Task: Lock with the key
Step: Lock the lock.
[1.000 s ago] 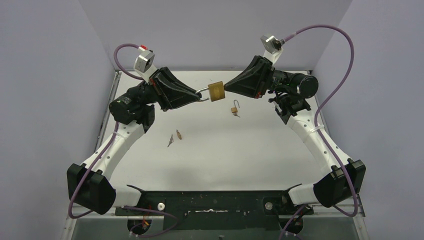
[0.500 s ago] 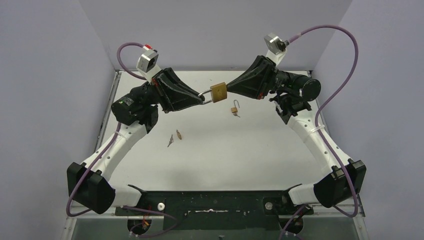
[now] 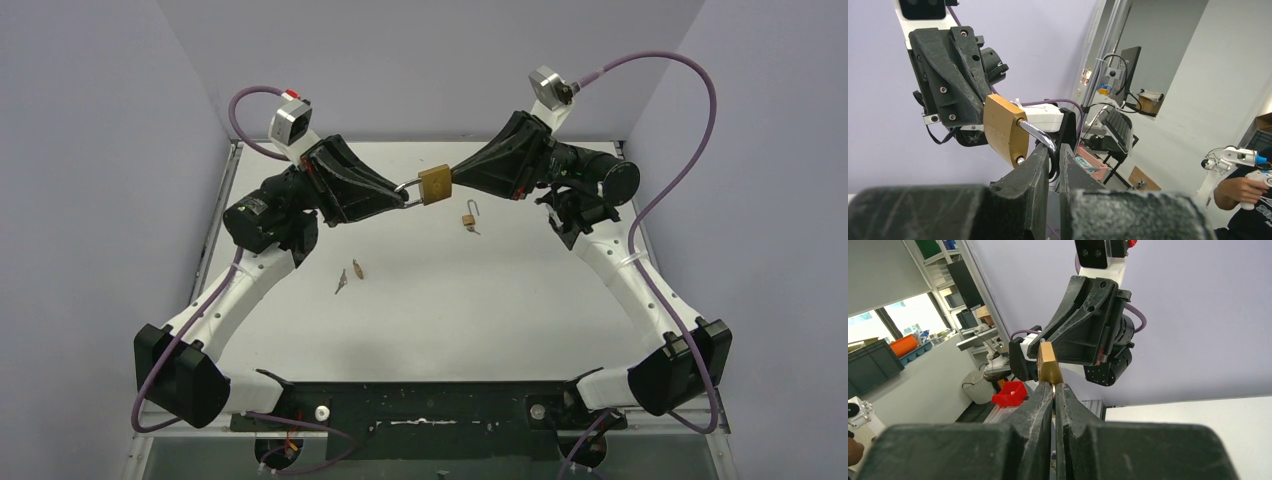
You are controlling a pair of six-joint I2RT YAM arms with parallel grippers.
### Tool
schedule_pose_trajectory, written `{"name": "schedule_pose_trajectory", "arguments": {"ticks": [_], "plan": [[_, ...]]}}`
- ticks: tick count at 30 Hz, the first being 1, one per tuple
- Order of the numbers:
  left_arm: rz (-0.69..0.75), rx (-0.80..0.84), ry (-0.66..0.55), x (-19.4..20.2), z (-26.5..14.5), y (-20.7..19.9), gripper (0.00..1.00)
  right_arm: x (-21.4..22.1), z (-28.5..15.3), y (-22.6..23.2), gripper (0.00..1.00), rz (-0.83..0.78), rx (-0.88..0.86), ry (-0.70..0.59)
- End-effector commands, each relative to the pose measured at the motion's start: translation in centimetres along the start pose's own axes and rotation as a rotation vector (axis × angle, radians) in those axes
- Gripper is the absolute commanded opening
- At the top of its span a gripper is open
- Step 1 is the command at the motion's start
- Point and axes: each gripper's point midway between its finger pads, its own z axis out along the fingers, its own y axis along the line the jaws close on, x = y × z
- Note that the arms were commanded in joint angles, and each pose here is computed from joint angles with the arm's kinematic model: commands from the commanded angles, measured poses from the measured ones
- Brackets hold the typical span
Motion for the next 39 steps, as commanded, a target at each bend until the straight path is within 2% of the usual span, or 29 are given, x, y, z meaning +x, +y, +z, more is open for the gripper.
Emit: {"name": "schedule_pose_trajectory", "arguments": {"ticks": [1, 15, 26, 39], "plan": [[0.079, 0.041, -0.075, -1.4, 1.2, -0.7, 0.00, 0.5, 1.3, 1.9, 0.00, -0.013, -0.056, 0.012], [0.071, -0.049, -0.080, -0.5, 0.5, 2.4, 0.00, 3.3, 3.6, 2.5, 0.00, 0.018, -0.081, 0.074], [0.037, -0.095, -0.078, 0.2, 0.0, 4.4, 0.00, 3.1, 3.8, 2.8, 0.00, 0.021, -0.084, 0.082], [0.007, -0.164, -0.089, 0.9, -0.6, 7.8, 0.00, 4.7, 4.9, 2.5, 0.00, 0.068, -0.115, 0.112]]}}
